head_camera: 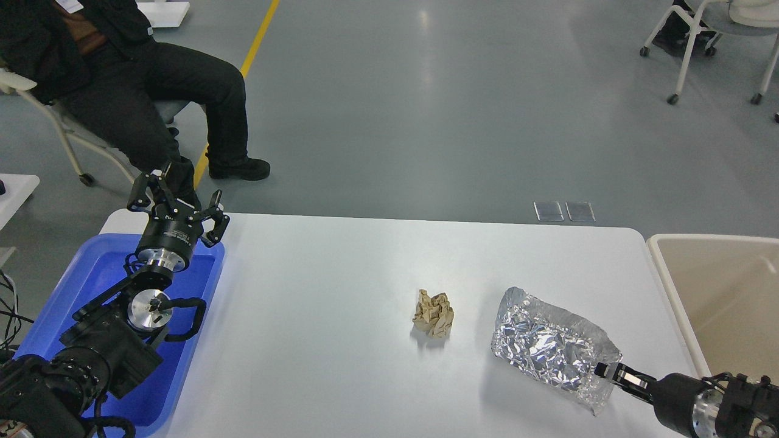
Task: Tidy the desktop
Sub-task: 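Lift the foil bag with the right gripper and carry it over the bin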
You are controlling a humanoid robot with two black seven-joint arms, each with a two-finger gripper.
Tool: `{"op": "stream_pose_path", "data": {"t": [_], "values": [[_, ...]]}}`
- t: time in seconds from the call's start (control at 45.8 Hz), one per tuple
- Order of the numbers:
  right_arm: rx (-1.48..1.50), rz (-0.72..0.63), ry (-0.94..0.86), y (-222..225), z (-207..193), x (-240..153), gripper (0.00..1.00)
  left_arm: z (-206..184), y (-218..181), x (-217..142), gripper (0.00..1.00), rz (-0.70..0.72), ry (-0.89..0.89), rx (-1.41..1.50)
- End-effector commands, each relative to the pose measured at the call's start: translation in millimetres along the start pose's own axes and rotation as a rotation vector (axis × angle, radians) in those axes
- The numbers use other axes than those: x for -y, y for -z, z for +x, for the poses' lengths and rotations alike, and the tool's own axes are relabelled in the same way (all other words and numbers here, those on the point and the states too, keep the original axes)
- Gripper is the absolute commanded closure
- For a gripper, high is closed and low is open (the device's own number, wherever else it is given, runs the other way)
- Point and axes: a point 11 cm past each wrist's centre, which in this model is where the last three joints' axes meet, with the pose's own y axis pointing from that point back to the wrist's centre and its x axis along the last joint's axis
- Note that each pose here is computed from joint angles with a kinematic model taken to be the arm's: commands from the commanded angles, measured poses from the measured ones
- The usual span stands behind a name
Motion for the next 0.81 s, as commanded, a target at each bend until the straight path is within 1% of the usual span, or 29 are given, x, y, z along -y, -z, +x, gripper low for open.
{"op": "stream_pose_path", "data": {"t": [0.0,0.153,0.349,0.437,0.568,0.786], "values": [[0.008,0.046,-0.007,14.0,44.4,-34.4,1.00,0.1,-0.2,0.0,0.00,-0.001,-0.001,-0.001],[0.010,0.057,-0.001,27.8,82.0,-71.6,1.00,-0.1,0.0,0.0,0.00,0.000,0.001,0.000],[0.014,0.024,-0.019,29.5,132.9,-118.4,1.00,-0.1,0.2,0.0,0.00,0.002,0.001,0.000],[0.026,0.022,-0.027,32.7,149.2,-134.7,1.00,-0.5,0.0,0.2,0.00,-0.001,0.002,-0.002],[0.029,0.028,-0.056,36.6,166.8,-143.8,1.00,-0.1,-0.2,0.0,0.00,-0.001,0.001,-0.001],[0.047,0.013,-0.096,31.1,179.7,-149.4,1.00,0.1,-0.2,0.0,0.00,-0.001,-0.001,-0.001]]}}
